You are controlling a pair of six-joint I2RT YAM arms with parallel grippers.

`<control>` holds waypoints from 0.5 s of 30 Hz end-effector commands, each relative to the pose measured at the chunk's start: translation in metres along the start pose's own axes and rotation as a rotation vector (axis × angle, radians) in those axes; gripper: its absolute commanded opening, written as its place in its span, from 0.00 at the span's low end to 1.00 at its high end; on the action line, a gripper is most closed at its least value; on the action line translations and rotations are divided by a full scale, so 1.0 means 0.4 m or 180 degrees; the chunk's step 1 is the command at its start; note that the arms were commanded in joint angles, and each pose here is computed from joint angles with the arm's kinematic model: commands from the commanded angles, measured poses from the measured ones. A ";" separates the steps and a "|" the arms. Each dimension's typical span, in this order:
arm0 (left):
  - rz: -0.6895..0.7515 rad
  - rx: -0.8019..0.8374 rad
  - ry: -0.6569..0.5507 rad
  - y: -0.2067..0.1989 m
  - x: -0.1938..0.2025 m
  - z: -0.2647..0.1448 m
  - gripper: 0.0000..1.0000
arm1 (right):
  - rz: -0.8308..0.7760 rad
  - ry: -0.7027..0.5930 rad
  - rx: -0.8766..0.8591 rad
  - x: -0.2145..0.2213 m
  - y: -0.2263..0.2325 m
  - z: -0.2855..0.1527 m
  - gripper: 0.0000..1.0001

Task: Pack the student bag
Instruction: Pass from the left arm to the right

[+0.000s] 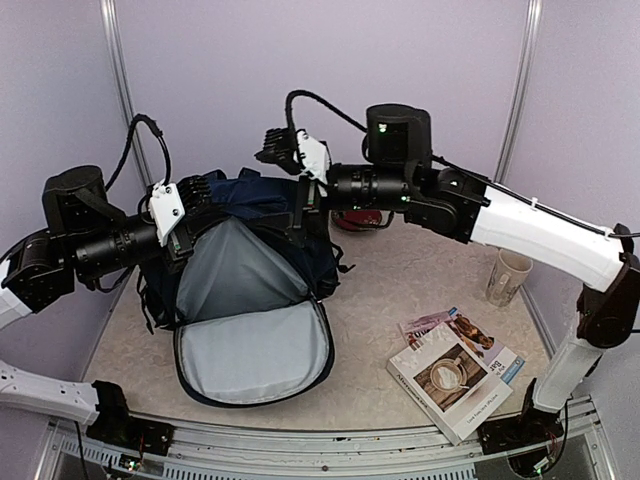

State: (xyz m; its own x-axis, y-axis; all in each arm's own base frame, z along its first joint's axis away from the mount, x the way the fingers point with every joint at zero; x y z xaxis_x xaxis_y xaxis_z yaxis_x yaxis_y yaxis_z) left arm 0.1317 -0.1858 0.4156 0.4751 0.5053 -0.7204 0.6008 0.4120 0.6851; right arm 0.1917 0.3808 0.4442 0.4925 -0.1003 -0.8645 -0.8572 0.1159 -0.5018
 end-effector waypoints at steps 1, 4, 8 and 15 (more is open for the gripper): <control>-0.0073 -0.0400 -0.0564 0.051 -0.059 -0.040 0.00 | 0.0213 0.0893 -0.0169 0.090 0.015 0.054 1.00; -0.0083 -0.0426 -0.0542 0.047 -0.053 -0.038 0.00 | 0.0297 0.1049 -0.0393 0.106 0.027 0.068 1.00; -0.0074 -0.0413 -0.0571 0.042 -0.052 -0.033 0.00 | 0.0421 0.1178 -0.0440 0.119 0.027 0.082 0.85; -0.0258 -0.0672 -0.0510 0.061 -0.050 -0.036 0.00 | 0.0583 0.1122 -0.0267 0.109 0.014 0.087 0.06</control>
State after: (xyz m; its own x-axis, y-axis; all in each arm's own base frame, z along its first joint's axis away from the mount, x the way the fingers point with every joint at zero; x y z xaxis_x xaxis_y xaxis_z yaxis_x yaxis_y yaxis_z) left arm 0.1315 -0.1889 0.4077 0.4890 0.4849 -0.7251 0.5952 0.4221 0.6838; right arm 0.2096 0.4086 0.4151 0.3398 -0.3680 -0.8655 -0.9215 0.0540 -0.3847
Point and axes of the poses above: each gripper's point midway between its finger pads, its own z axis out along the fingers, its own y axis along the line the jaws close on, x = y × z, the point moved 10 cm from there along -z, back along the fingers, and after that the axes turned 2 degrees about z, right-handed, at the moved point
